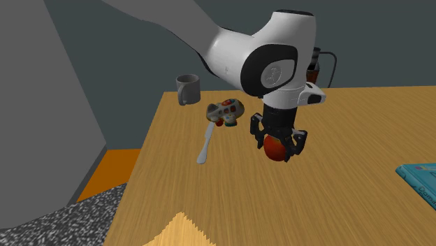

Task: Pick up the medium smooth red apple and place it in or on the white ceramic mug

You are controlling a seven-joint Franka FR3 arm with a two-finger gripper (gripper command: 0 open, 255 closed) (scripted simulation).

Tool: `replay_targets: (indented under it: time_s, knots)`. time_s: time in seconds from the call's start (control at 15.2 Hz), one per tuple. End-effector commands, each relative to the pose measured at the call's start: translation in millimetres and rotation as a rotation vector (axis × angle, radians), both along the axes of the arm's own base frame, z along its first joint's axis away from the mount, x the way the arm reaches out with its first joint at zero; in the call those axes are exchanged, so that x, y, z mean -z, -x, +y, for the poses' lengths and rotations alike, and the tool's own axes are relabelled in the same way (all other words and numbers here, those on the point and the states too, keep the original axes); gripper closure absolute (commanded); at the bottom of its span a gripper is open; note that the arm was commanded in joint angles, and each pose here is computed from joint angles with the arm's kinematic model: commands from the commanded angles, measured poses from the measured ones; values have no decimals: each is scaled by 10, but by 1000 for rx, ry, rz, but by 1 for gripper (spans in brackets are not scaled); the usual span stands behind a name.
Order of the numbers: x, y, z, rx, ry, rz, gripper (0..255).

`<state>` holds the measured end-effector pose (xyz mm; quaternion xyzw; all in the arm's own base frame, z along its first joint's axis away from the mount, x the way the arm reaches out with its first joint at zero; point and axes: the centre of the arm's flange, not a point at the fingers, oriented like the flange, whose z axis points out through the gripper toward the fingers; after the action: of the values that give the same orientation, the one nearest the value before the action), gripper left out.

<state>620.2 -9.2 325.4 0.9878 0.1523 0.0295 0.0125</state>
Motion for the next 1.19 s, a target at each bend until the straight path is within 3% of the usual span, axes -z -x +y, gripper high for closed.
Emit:
replay_targets:
  time_s: [0.0,1.12]
  knots:
    - [0,0,0,0,0,0,255]
    - [-844,0,0,0,0,0,255]
